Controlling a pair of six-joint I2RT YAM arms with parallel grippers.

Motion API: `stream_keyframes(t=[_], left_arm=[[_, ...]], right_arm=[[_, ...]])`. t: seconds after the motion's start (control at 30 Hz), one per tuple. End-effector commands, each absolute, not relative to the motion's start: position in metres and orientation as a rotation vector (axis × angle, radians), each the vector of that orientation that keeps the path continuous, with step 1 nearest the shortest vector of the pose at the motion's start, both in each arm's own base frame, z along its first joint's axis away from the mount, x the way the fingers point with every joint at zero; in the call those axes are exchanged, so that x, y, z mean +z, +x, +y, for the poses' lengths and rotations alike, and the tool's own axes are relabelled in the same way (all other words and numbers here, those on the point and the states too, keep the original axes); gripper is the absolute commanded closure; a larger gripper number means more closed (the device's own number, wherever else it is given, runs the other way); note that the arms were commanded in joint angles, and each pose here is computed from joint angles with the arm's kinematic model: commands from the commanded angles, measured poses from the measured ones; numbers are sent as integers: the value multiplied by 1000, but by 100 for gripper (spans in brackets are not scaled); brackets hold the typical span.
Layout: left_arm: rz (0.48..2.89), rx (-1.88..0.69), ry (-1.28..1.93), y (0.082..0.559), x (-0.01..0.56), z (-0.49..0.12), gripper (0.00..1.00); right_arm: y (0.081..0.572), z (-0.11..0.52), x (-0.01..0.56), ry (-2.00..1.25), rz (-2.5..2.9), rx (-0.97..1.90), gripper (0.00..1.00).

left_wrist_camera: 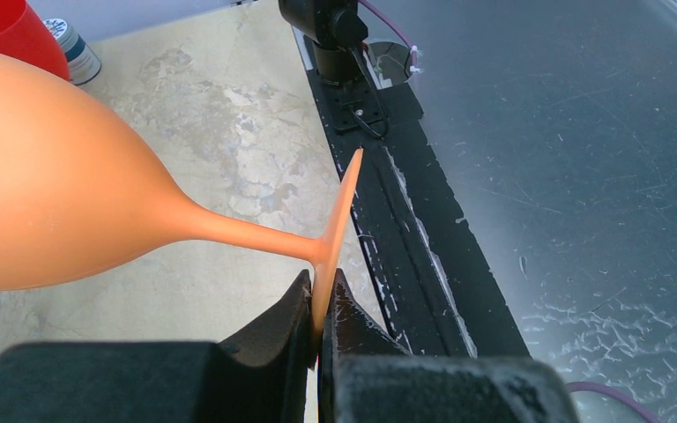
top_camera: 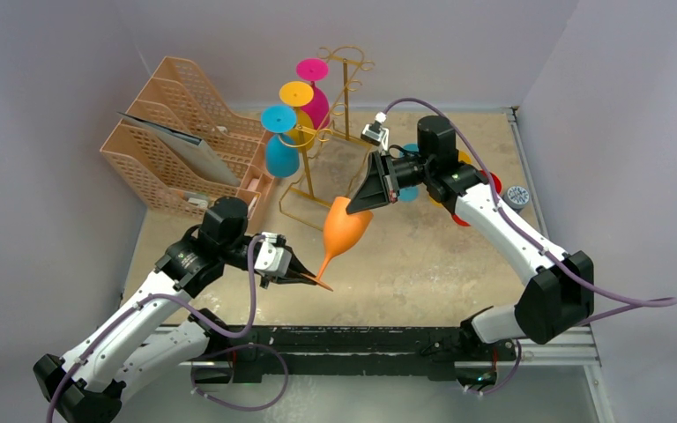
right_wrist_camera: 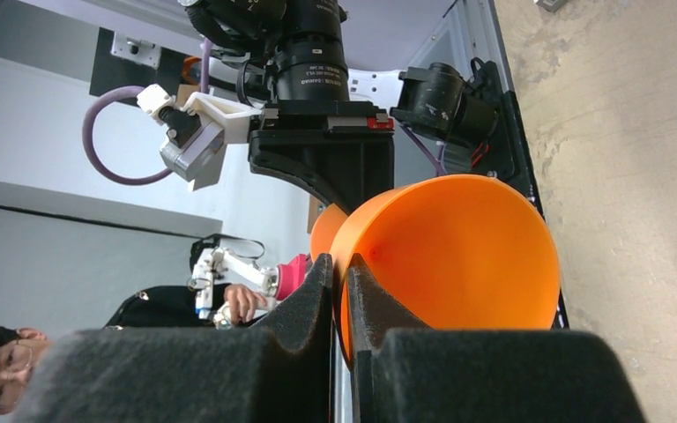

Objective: Take the wine glass off the wine glass rack
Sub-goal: Place the wine glass at the center of the board.

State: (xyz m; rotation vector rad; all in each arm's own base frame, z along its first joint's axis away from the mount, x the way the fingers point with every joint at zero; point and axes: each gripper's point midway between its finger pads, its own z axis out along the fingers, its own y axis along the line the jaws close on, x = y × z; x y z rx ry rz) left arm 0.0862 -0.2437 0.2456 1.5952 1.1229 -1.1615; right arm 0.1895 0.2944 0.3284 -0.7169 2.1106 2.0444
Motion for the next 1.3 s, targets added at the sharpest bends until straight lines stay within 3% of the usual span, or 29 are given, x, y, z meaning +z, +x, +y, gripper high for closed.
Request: stream_keyframes(t=[0.0,0.1,0.4,0.57,0.7,0.77,1.03,1.27], left_arm=[[1051,-1115,1582,92,265,-247,100],[1057,-1118,1579,92,264,-247,100],[1077,-1110,1567,93,264,-246,87],[1088,-1068,1551,98,265,-245,60],[1093,-1031,1537,102,266,-244,33],[1101,-1005,1521,107,268,-243,26],[1168,-805,1370,138,278,-235,18],[1278,-671,1026,174,301,-214,15]], right_arm=[[182,295,343,-787,2028,2028,100],[181,294,343,-788,2021,2023,100],[183,295,342,-784,2005,2000,100],[184,295,340,-777,2002,1982,100],[184,294,336,-765,2015,1945,100],[184,291,330,-773,2034,1883,100],[208,273,301,-656,2165,1444,100],[249,228,266,-567,2221,854,100]])
